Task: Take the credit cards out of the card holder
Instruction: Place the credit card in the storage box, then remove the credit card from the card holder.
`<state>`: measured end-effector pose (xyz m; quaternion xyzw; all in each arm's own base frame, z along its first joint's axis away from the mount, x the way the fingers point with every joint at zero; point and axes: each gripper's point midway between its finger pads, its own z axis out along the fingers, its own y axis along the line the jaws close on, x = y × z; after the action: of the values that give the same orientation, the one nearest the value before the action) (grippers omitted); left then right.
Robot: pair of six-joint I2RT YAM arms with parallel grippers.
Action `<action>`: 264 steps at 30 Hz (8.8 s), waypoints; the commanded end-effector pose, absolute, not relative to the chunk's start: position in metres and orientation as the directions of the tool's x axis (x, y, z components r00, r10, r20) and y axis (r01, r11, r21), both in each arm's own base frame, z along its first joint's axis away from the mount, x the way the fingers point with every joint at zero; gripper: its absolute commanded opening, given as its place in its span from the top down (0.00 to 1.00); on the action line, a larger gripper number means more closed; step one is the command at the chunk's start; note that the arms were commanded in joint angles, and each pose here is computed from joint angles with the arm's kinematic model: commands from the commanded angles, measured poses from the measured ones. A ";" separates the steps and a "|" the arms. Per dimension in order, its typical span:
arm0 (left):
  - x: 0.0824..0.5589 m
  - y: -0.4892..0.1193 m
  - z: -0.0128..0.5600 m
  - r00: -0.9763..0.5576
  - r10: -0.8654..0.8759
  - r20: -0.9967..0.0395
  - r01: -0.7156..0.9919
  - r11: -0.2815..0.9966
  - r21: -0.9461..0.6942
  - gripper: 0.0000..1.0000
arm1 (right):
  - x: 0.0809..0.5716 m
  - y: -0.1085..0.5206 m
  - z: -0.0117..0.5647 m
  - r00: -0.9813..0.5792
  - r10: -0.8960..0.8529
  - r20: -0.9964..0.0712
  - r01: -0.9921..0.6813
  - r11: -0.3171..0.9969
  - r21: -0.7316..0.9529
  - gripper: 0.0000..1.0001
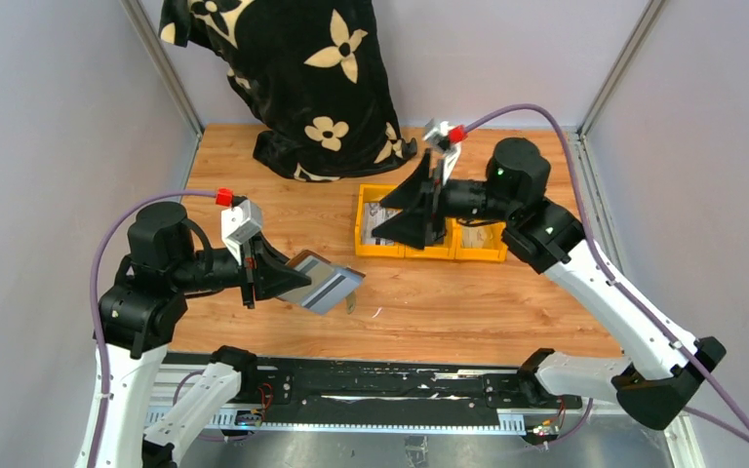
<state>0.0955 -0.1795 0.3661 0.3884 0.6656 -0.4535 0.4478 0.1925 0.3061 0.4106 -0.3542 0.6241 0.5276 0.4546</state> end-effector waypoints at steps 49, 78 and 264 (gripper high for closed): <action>0.078 -0.184 0.389 -0.296 0.010 -0.955 0.929 0.237 -0.285 0.98 | 0.079 0.381 0.405 -0.380 0.029 -0.925 -0.914 -0.164 0.370 1.00; 0.067 -0.180 0.353 -0.324 0.130 -0.937 0.935 0.193 -0.297 0.69 | 0.082 0.398 0.390 -0.031 -0.464 -0.885 -0.969 -0.204 0.141 1.00; 0.063 -0.189 0.463 -0.312 -0.263 -0.913 0.926 0.129 -0.354 0.57 | 0.066 0.364 0.442 -0.443 0.303 -0.844 -0.881 -0.323 0.346 1.00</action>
<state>0.0695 -0.1906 0.4546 0.2794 0.5737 -0.5965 0.4869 0.0754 0.3630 0.4435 -0.3298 0.4324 0.7261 0.4208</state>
